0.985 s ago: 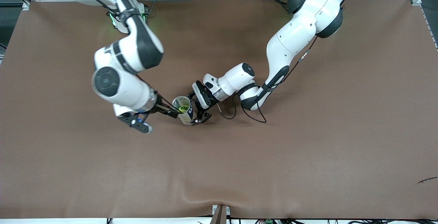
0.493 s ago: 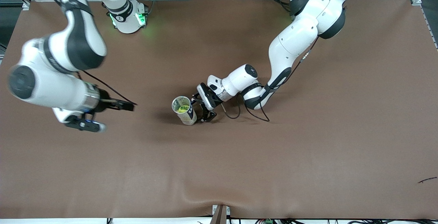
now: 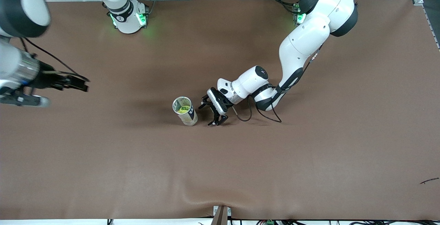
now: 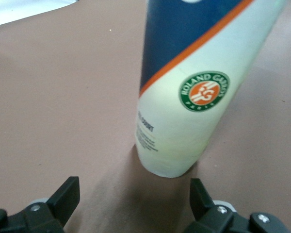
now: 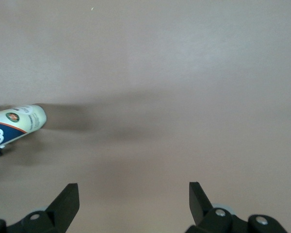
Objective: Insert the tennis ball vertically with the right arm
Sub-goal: 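Open the left gripper and draw it back from the can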
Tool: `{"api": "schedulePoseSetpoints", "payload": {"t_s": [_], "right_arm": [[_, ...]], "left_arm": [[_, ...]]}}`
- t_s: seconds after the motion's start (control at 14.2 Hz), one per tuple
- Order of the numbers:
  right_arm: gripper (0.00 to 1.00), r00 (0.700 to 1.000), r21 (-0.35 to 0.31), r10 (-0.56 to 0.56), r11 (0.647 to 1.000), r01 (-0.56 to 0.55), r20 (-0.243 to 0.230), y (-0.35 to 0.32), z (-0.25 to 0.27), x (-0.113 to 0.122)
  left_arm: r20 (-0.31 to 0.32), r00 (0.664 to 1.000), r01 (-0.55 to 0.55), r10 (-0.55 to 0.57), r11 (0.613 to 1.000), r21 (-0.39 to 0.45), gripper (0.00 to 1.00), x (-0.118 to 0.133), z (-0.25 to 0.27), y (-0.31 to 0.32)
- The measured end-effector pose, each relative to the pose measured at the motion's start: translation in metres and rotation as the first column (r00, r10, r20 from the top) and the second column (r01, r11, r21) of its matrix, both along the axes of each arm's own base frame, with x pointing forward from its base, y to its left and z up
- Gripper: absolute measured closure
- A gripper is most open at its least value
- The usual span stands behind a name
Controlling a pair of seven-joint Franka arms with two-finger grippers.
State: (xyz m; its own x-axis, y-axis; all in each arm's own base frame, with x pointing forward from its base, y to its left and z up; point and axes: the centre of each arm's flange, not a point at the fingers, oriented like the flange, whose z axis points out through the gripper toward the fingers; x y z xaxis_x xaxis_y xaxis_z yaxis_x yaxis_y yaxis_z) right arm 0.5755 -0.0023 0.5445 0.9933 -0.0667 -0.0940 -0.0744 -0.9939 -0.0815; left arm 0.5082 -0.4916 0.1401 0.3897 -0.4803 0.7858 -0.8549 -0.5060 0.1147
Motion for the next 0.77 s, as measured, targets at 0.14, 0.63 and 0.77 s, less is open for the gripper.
{"api": "schedulePoseSetpoints", "payload": {"t_s": [0.14, 0.63, 0.77], "right_arm": [[0.00, 0.999, -0.008, 0.049, 0.999, -0.049, 0.010, -0.014, 0.014, -0.008], [0.00, 0.997, -0.007, 0.078, 0.997, -0.079, -0.020, -0.015, 0.073, -0.029], [0.00, 0.997, -0.008, 0.067, 0.998, -0.067, -0.037, -0.022, 0.077, -0.035]], "left_arm": [[-0.011, 1.000, -0.026, 0.026, 1.000, 0.015, 0.00, 0.011, 0.004, 0.009], [-0.093, 0.978, -0.168, 0.185, 0.972, 0.166, 0.00, 0.063, 0.037, 0.049], [-0.125, 0.960, -0.213, 0.251, 0.943, 0.257, 0.00, 0.075, 0.053, 0.058]]}}
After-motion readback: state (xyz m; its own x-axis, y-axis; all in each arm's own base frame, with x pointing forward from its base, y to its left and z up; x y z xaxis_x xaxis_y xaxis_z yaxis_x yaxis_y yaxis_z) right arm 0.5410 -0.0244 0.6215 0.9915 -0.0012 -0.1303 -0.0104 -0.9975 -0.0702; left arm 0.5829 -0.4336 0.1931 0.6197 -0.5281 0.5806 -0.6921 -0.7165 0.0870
